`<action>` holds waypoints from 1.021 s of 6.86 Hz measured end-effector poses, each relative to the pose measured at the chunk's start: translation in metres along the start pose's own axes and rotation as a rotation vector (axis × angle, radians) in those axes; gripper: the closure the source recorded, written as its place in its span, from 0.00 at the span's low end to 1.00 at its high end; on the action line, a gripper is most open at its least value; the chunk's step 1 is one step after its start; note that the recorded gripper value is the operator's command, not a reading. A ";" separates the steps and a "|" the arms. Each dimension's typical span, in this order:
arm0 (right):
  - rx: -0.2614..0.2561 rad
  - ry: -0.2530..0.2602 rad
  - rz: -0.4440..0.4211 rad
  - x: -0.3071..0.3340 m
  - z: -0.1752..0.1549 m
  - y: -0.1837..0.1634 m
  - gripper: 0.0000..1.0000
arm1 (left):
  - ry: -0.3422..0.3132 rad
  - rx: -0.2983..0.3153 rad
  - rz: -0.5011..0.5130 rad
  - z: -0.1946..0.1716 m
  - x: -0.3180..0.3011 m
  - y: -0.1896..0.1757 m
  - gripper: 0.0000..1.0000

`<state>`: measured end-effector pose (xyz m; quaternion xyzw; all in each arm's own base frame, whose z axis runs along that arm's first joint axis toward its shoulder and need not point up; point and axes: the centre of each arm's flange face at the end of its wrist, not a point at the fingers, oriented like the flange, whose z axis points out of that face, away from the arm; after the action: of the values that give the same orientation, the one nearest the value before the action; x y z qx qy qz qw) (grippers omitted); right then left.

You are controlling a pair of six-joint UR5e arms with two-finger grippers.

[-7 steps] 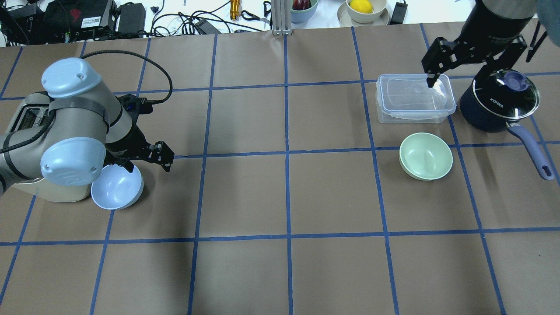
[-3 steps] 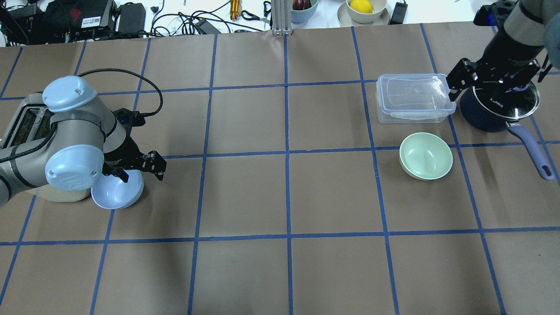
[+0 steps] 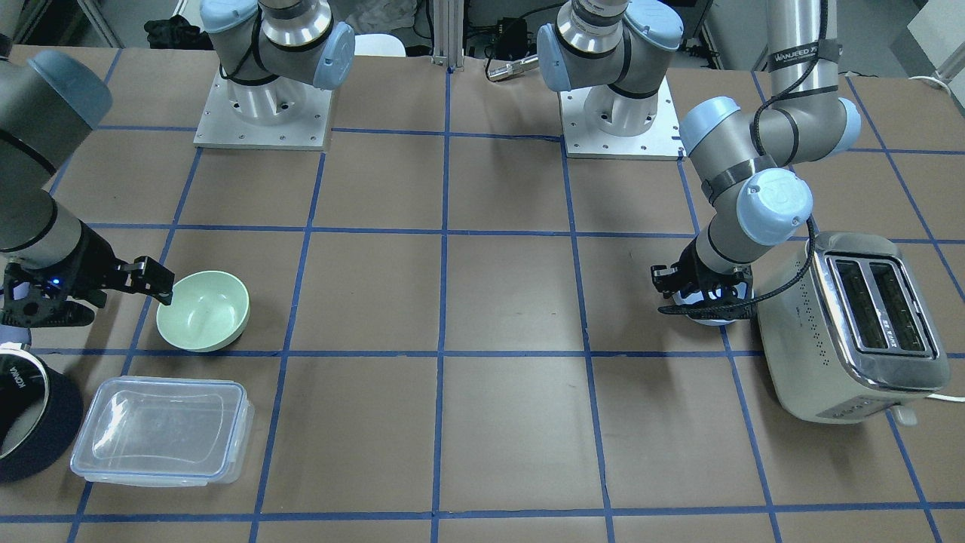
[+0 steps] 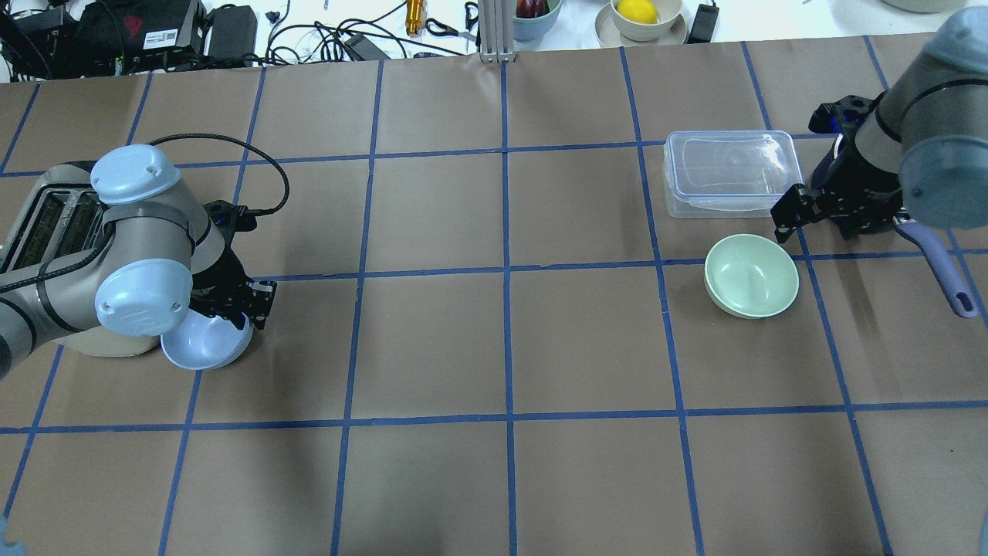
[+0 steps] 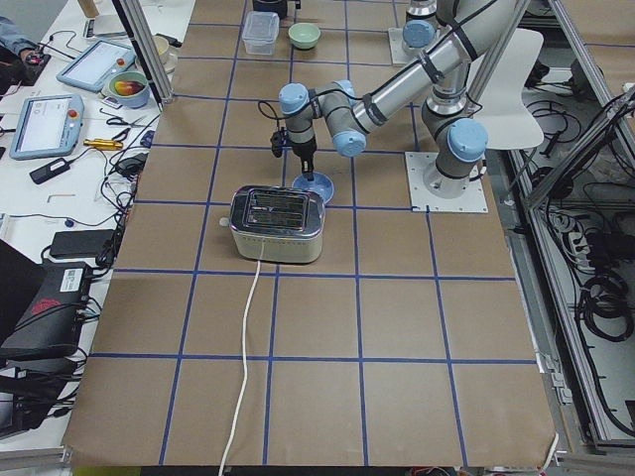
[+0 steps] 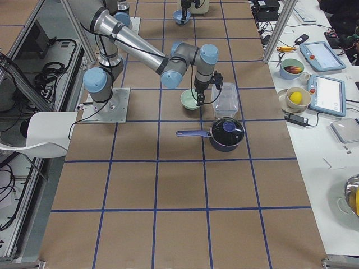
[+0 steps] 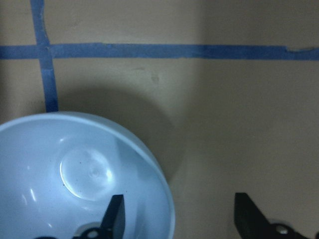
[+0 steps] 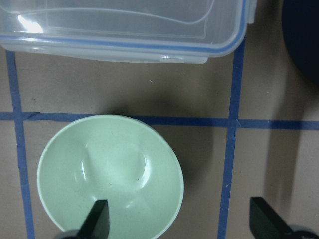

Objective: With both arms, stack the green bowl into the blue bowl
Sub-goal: 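Grasp the blue bowl rim with left gripper while right gripper grasps green bowl rim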

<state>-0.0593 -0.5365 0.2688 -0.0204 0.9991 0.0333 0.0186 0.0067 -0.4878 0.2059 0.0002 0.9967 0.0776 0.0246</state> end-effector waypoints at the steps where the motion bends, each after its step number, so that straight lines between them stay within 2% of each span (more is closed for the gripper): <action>1: -0.025 -0.011 -0.003 0.002 0.028 -0.003 0.05 | -0.024 0.005 0.003 -0.004 -0.001 -0.002 1.00; 2: -0.049 -0.021 -0.002 0.003 0.047 -0.005 0.45 | -0.063 0.022 0.004 -0.016 0.005 -0.006 1.00; 3: -0.070 -0.030 0.000 0.004 0.060 -0.006 0.96 | -0.087 0.060 -0.011 -0.036 0.032 -0.016 1.00; 4: -0.086 -0.036 -0.001 0.004 0.069 -0.006 1.00 | -0.072 0.105 -0.044 -0.054 0.078 -0.027 1.00; 5: -0.096 -0.036 -0.005 0.004 0.072 -0.006 1.00 | -0.022 0.146 -0.084 -0.071 0.134 -0.037 1.00; 7: -0.109 -0.032 -0.007 0.005 0.067 -0.005 1.00 | 0.074 0.193 -0.140 -0.093 0.242 -0.044 1.00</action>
<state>-0.0619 -0.5369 0.2014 -0.0243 0.9953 0.0880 0.0334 -0.2389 -0.5443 0.2787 -0.0699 0.9973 -0.0208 -0.0069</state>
